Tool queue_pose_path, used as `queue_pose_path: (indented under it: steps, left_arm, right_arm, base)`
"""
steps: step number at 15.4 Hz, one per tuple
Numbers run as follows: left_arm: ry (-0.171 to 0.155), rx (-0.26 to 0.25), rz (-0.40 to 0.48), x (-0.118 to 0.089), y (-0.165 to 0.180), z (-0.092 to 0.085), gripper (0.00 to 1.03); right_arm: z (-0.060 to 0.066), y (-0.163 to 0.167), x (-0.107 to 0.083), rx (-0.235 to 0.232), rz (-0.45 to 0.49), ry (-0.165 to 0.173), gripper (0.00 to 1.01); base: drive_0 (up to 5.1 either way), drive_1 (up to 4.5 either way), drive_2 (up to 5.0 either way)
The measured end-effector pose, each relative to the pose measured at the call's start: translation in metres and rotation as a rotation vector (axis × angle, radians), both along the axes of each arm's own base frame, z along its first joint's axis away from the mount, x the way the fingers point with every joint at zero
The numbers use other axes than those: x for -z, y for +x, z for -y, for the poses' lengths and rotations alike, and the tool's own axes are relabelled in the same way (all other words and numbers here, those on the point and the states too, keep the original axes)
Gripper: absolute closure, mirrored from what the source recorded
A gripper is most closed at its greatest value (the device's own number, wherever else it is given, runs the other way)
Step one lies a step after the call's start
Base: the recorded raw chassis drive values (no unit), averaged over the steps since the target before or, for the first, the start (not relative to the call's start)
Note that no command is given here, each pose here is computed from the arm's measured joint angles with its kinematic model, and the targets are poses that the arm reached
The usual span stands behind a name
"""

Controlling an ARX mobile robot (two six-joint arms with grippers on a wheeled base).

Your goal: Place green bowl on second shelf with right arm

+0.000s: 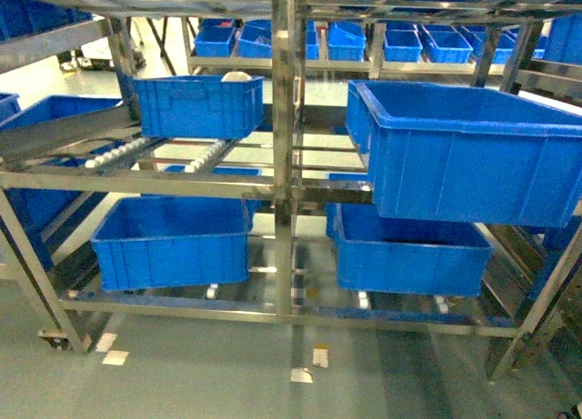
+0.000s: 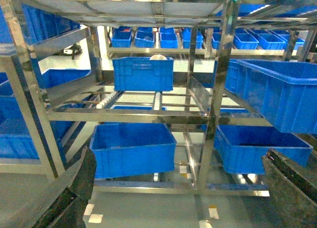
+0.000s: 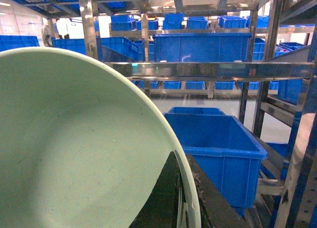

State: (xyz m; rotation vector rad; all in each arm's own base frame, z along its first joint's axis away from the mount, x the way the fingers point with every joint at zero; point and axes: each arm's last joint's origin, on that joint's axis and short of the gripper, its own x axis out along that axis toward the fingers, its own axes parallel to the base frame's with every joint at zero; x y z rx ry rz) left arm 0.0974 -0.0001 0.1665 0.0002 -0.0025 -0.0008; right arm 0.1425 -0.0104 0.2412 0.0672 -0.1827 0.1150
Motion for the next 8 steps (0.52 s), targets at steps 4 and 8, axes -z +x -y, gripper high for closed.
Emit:
queue_pose_path:
  steps: [4,8]
  left_arm:
    - [0.000,-0.002,-0.002,0.0001,0.0000,-0.0001,0.05]
    - [0.000,0.000,-0.001,0.0001,0.0000,0.0000,0.05]
  right_arm:
    - [0.0000,0.0005,0.0006,0.000,-0.005,0.001,0.99]
    - [0.0001,0.0010,0.0010,0.000,-0.008,0.001,0.99]
  base:
    - [-4.9,2.42,2.4]
    - [-4.9,2.42,2.4]
